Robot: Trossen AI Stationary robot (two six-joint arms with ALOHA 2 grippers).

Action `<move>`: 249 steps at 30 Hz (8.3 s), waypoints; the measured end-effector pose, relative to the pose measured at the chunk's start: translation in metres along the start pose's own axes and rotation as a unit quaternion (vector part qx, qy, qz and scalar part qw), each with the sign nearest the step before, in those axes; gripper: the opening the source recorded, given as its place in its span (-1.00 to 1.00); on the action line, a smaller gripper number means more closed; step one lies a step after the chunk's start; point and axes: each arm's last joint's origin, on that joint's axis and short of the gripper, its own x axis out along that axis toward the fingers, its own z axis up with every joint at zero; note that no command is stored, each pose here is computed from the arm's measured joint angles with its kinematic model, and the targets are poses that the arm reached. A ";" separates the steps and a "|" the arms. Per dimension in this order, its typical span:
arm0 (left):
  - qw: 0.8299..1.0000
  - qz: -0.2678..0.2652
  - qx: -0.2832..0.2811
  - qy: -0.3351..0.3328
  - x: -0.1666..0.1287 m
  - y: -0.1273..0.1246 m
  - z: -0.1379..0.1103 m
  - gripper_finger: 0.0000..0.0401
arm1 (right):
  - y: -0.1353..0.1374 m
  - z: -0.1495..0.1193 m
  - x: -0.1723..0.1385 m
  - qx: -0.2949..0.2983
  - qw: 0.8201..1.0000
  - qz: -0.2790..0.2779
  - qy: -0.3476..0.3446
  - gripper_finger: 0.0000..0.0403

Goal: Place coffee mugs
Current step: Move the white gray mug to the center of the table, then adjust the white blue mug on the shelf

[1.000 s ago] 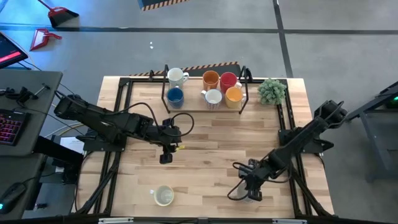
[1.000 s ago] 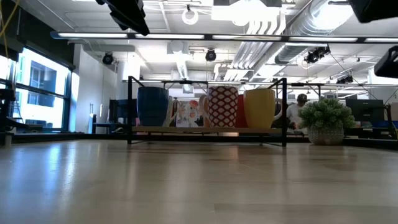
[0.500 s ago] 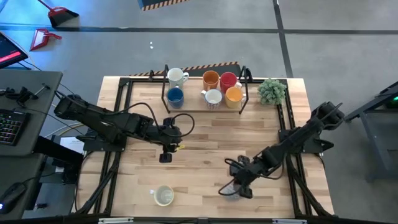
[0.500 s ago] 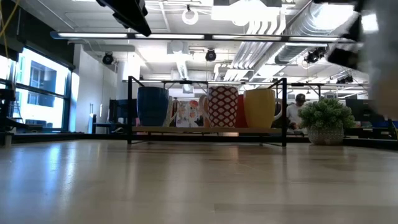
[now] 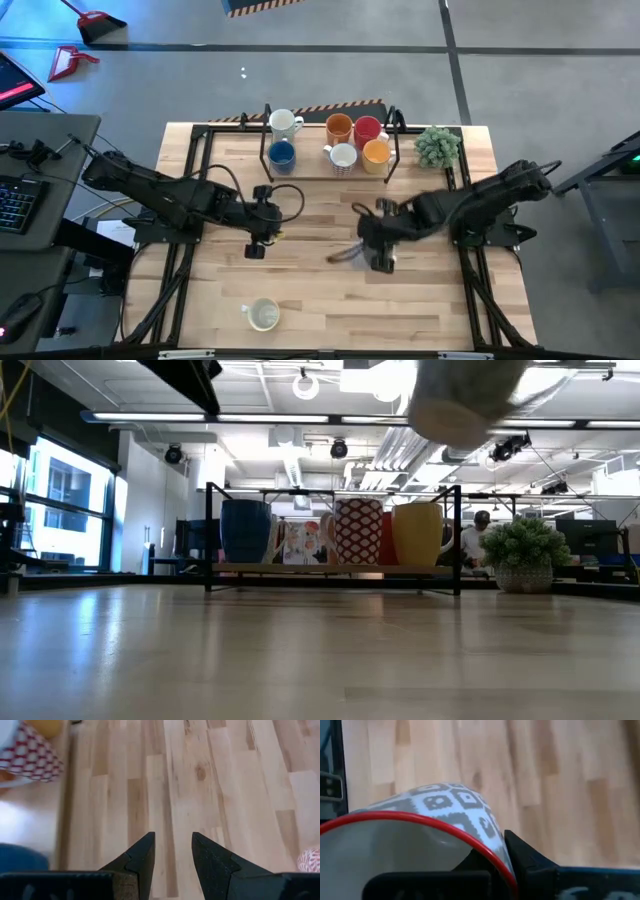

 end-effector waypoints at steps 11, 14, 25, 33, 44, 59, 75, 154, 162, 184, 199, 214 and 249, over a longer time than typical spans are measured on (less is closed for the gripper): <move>0.999 0.031 0.017 0.002 -0.049 0.013 -0.025 -0.40 | -0.064 0.088 0.012 -0.006 0.997 -0.067 0.025 -1.00; 0.999 0.032 0.030 0.010 -0.054 0.015 -0.029 -0.40 | -0.085 0.116 0.020 0.005 0.998 -0.068 0.016 -1.00; 0.996 0.055 0.063 0.037 -0.067 0.021 -0.043 -0.40 | -0.159 0.161 0.049 0.101 0.993 -0.062 -0.008 -1.00; 0.995 0.071 0.062 0.022 -0.086 0.029 -0.055 -0.40 | -0.170 0.159 0.065 0.103 0.992 -0.077 0.016 -1.00; 0.996 0.065 0.054 0.011 -0.091 0.030 -0.057 -0.40 | -0.154 0.159 0.079 0.081 0.994 -0.072 0.030 -1.00; 0.997 0.066 0.048 0.009 -0.090 0.029 -0.056 -0.40 | -0.117 0.153 0.148 0.039 0.993 -0.065 0.094 -1.00; 0.997 0.063 0.049 0.010 -0.090 0.029 -0.056 -0.40 | -0.129 0.153 0.175 0.036 0.992 -0.073 0.099 -1.00; 0.998 0.048 0.035 0.010 -0.090 0.028 -0.056 -0.40 | -0.201 0.169 0.065 0.150 0.949 -0.275 -0.022 -0.38; 0.998 0.048 0.029 0.010 -0.090 0.028 -0.056 -0.40 | -0.249 0.174 0.058 0.233 0.934 -0.256 -0.089 -0.38; 0.999 0.048 0.003 0.005 -0.090 0.028 -0.055 -0.40 | -0.324 0.159 0.048 0.331 0.922 -0.162 -0.122 -0.67; 0.999 0.048 -0.009 0.005 -0.090 0.028 -0.055 -0.40 | -0.299 0.184 0.057 0.292 0.931 -0.097 -0.194 -1.00; 0.999 0.048 -0.009 0.006 -0.090 0.028 -0.055 -0.40 | -0.297 0.186 0.107 0.272 0.941 -0.119 -0.163 -1.00; 0.999 0.048 -0.009 0.007 -0.090 0.028 -0.056 -0.40 | -0.306 0.190 0.093 0.141 0.969 -0.070 -0.190 -1.00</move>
